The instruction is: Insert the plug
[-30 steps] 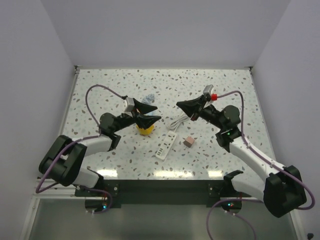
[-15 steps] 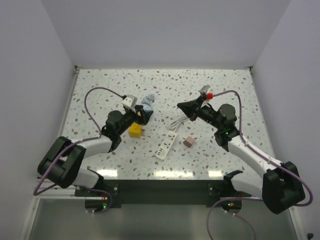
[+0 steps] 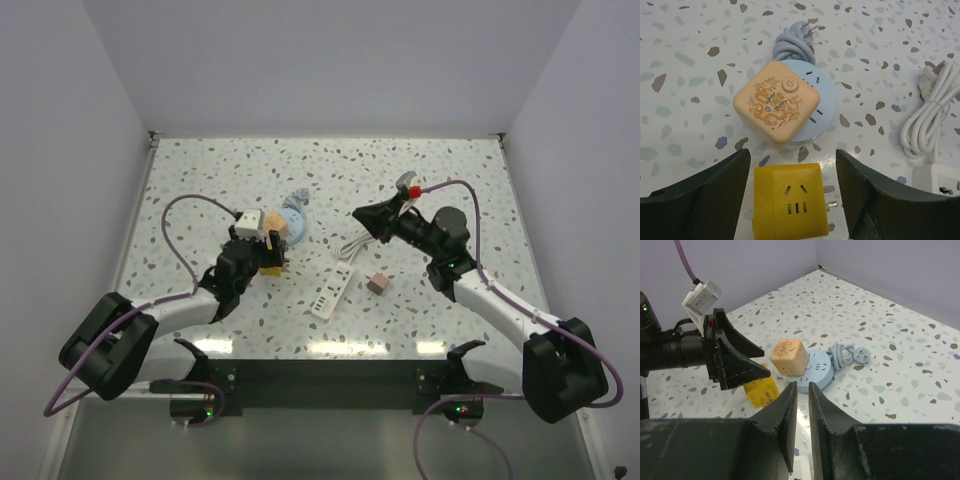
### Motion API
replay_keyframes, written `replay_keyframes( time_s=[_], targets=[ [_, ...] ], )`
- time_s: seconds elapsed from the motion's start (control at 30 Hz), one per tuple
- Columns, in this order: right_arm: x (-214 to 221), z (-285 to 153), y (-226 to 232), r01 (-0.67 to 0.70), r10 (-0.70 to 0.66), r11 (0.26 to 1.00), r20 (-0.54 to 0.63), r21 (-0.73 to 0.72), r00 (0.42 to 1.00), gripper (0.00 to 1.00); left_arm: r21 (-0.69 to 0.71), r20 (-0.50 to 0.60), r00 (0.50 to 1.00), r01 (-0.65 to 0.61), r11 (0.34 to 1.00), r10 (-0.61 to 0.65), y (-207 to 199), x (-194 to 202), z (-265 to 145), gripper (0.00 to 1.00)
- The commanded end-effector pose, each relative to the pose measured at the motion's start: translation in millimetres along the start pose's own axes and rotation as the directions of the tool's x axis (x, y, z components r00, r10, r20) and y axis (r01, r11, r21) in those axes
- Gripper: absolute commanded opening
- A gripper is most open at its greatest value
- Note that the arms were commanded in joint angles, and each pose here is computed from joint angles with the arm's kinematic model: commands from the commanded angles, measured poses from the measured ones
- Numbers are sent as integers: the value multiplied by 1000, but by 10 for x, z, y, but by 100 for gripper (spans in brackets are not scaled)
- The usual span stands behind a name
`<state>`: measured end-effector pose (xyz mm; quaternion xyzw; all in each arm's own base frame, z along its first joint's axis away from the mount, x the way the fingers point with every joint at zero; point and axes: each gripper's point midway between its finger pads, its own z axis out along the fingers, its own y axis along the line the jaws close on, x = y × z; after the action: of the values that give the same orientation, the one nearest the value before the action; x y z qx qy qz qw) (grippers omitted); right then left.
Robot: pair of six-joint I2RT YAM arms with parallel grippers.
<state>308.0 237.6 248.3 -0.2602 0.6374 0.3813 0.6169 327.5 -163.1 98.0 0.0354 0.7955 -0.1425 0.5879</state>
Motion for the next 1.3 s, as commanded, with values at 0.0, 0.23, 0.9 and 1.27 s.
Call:
replay_keyframes(
  time_s=[0.0, 0.23, 0.9, 1.27],
  targets=[
    [-2, -9, -30, 19, -19, 1000, 6, 14, 1000, 20, -46, -11, 1000, 7, 999, -8, 43, -48, -14, 74],
    [-9, -25, -10, 16, -16, 1000, 5, 10, 1000, 26, -28, -117, 993, -10, 1000, 7, 10, 197, -39, 75],
    [34, 38, -79, -5, 6, 1000, -23, 30, 1000, 32, 47, -225, 971, -66, 997, 75, -86, 537, -79, 23],
    [132, 111, 204, -167, 153, 977, -110, -131, 982, 68, 433, 196, 917, -398, 809, 347, -1007, -152, -135, 0]
  ],
)
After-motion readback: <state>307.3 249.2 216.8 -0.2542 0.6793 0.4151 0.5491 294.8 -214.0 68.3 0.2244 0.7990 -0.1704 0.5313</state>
